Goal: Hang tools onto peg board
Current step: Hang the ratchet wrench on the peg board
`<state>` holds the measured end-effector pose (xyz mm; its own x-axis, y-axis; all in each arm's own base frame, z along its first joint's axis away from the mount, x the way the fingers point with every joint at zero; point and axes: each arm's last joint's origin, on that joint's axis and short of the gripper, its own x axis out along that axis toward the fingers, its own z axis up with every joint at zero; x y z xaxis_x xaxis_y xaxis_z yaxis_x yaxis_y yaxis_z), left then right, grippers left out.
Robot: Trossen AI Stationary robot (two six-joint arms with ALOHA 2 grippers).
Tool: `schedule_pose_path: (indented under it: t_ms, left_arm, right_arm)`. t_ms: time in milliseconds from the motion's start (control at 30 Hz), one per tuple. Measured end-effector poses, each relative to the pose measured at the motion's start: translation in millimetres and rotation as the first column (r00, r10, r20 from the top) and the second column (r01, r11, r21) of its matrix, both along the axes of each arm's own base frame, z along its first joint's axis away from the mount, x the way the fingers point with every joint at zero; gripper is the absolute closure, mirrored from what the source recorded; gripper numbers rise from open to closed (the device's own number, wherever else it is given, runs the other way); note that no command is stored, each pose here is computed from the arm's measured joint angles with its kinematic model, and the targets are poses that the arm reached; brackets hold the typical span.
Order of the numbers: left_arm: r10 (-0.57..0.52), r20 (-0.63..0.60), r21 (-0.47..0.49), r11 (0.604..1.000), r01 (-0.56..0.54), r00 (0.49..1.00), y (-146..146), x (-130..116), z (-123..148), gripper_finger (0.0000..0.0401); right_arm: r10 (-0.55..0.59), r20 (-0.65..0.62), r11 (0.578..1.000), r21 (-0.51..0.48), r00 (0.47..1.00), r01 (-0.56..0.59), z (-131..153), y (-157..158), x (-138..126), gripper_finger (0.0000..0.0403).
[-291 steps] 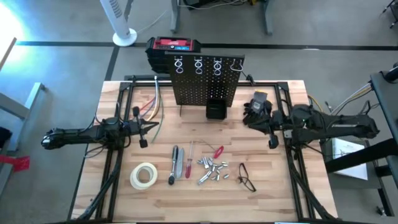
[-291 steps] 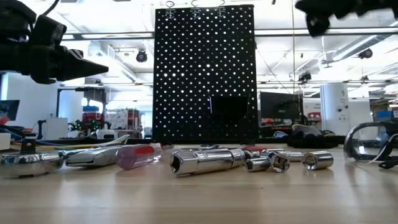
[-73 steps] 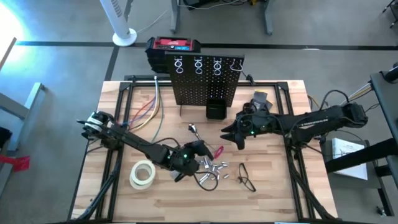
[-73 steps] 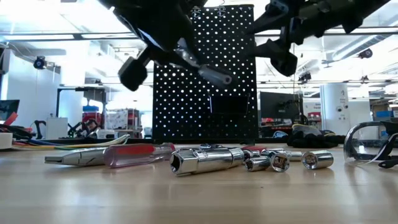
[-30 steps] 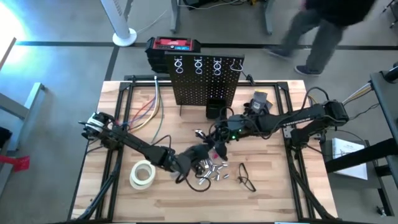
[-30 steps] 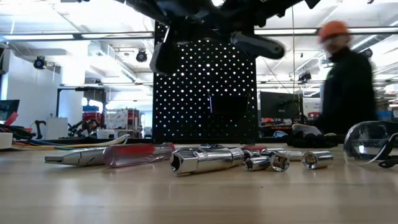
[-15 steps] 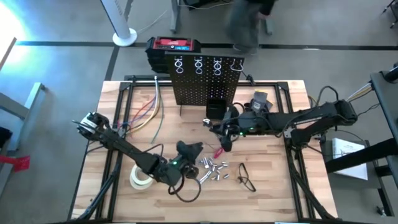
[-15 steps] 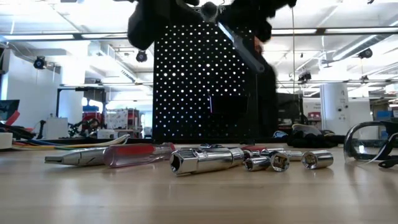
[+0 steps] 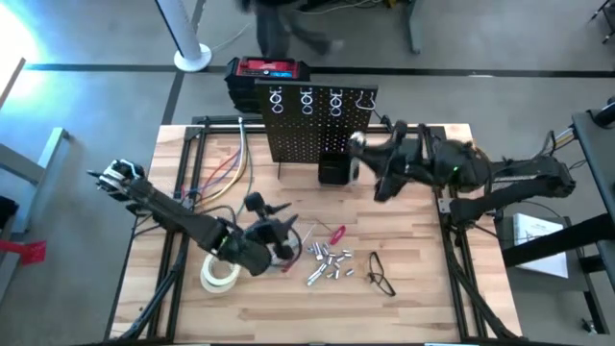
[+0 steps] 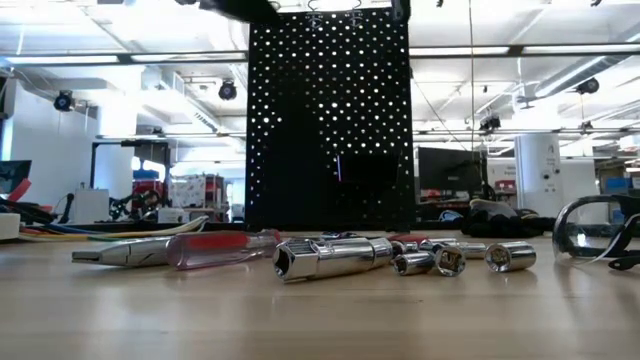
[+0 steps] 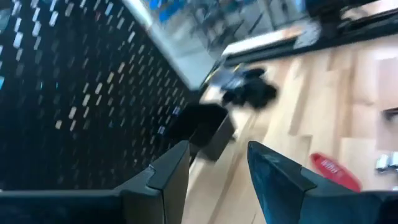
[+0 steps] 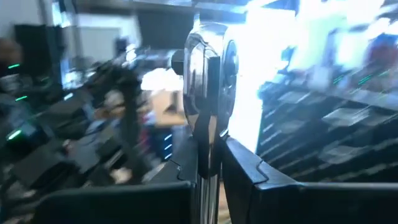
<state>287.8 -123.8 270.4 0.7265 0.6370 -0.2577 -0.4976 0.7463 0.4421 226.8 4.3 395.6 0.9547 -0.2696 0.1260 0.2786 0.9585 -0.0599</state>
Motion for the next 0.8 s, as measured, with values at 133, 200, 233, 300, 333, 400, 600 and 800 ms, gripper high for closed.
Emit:
schedule_pose_path:
  t_ms: [133, 200, 233, 300, 333, 400, 600, 800]
  left_arm:
    - [0.062, -0.013, -0.044, 0.997, -0.063, 0.998, 11.6, -8.5, -1.5, 0.0247]
    - [0.080, -0.018, -0.056, 0.995, -0.081, 0.997, 13.7, -10.7, -3.2, 0.0247]
    - [0.086, -0.020, -0.061, 0.994, -0.087, 0.996, 14.0, -11.1, -4.8, 0.0247]
    - [0.097, -0.016, -0.072, 0.993, -0.098, 0.995, 13.9, -9.8, -7.9, 0.0247]
    - [0.100, -0.031, -0.065, 0.993, -0.101, 0.995, 14.0, -10.1, -10.1, 0.0247]
    - [0.109, -0.068, -0.049, 0.992, -0.113, 0.992, 14.9, -10.5, -16.4, 0.0247]
    - [0.201, -0.169, -0.034, 0.977, -0.209, 0.965, 26.6, -25.5, -29.7, 0.0247]
    - [0.267, -0.182, -0.047, 0.959, -0.280, 0.946, 31.9, -37.5, -35.1, 0.0247]
  right_arm:
    - [-0.065, 0.087, 0.992, -0.106, 0.994, 0.074, 24.8, -13.3, -8.3, 0.0377]
    - [-0.116, 0.118, 0.982, -0.136, 0.986, 0.132, 38.7, -23.0, -11.6, 0.0377]
    - [-0.136, 0.142, 0.978, -0.141, 0.980, 0.156, 46.6, -27.4, -13.0, 0.0377]
    - [-0.170, 0.148, 0.968, -0.162, 0.974, 0.194, 56.4, -35.8, -11.9, 0.0377]
    - [-0.173, 0.158, 0.963, -0.179, 0.972, 0.201, 62.3, -38.9, -11.7, 0.0377]
    - [-0.182, 0.177, 0.953, -0.210, 0.967, 0.218, 73.5, -45.3, -11.1, 0.0377]
    - [-0.209, 0.185, 0.944, -0.218, 0.960, 0.248, 100.1, -70.9, -8.9, 0.0377]
    - [-0.239, 0.102, 0.946, -0.198, 0.966, 0.255, 101.1, -89.3, 2.3, 0.0377]
